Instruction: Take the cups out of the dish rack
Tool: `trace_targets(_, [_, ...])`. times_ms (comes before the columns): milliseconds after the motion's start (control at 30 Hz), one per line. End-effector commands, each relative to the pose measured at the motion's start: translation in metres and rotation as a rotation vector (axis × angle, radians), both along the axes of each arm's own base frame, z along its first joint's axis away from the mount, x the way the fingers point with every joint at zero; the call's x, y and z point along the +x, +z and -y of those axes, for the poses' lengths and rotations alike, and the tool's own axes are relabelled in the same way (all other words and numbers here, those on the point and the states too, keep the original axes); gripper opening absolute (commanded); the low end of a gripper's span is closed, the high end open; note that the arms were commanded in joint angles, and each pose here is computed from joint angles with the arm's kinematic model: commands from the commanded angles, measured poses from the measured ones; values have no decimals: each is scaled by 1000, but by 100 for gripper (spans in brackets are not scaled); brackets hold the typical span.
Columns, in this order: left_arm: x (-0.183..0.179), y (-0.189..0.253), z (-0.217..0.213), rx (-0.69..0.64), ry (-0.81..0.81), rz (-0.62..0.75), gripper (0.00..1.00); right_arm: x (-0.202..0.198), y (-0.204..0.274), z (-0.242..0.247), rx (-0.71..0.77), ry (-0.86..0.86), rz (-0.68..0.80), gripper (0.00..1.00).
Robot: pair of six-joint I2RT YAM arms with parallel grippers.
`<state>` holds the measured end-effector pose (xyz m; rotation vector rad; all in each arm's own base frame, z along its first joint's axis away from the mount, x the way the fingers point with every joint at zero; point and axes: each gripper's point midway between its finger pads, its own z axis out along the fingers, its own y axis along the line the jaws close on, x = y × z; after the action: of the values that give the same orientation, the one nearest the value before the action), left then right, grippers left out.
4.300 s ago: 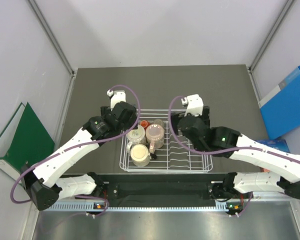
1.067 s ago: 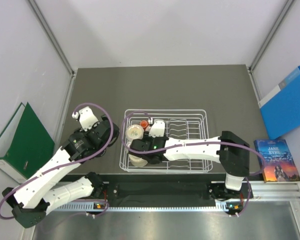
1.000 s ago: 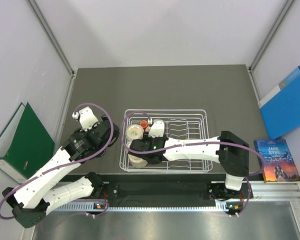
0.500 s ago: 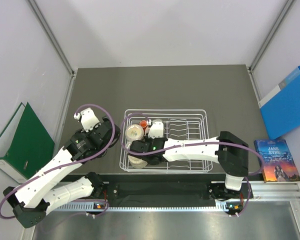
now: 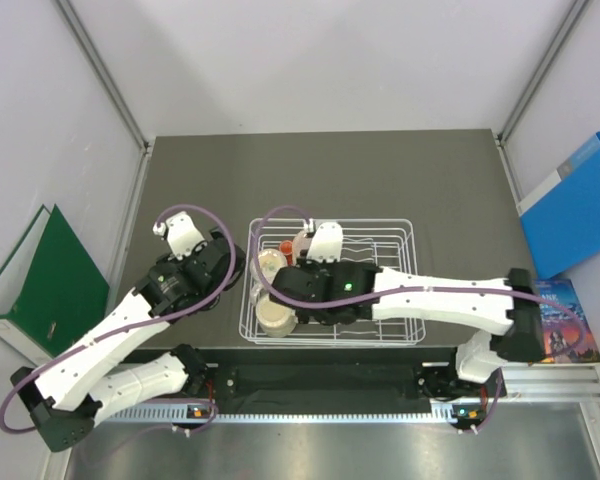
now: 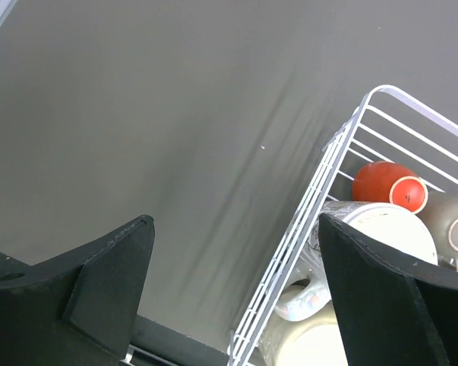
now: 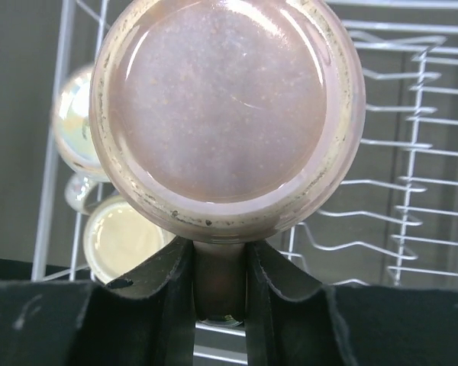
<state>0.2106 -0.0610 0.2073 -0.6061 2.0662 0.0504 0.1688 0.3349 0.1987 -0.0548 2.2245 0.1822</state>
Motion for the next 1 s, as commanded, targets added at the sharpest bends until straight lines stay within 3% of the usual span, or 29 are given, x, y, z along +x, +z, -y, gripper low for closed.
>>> trace_targets(0, [13, 6, 12, -28, 1, 40, 93, 11, 94, 31, 150, -45, 168, 0])
trace_targets(133, [24, 9, 28, -33, -67, 61, 93, 14, 127, 48, 217, -36, 232, 0])
trace_targets(267, [33, 21, 55, -120, -165, 105, 94, 22, 151, 61, 288, 3, 283, 0])
trace_targets(367, [39, 38, 84, -216, -284, 162, 95, 34, 151, 76, 376, -5, 268, 0])
trace_targets(433, [43, 53, 102, -282, -350, 218, 99, 46, 171, 92, 515, -17, 307, 0])
trace_targets(467, [42, 60, 107, -311, -373, 237, 99, 44, 154, 88, 531, 38, 271, 0])
trace_targets(533, [40, 67, 123, -371, -442, 255, 99, 54, 174, 107, 663, 36, 329, 0])
trace_targets(567, [43, 83, 135, -426, -480, 313, 99, 51, 160, 102, 670, 98, 301, 0])
trace_targets(767, [30, 105, 183, -602, -717, 393, 99, 50, 179, 102, 857, 307, 349, 0])
trace_targets(900, [34, 115, 206, -731, -771, 418, 89, 47, 188, 101, 940, 396, 368, 0])
trace_targets(967, [34, 115, 218, -772, -810, 405, 79, 44, 190, 101, 966, 441, 364, 0])
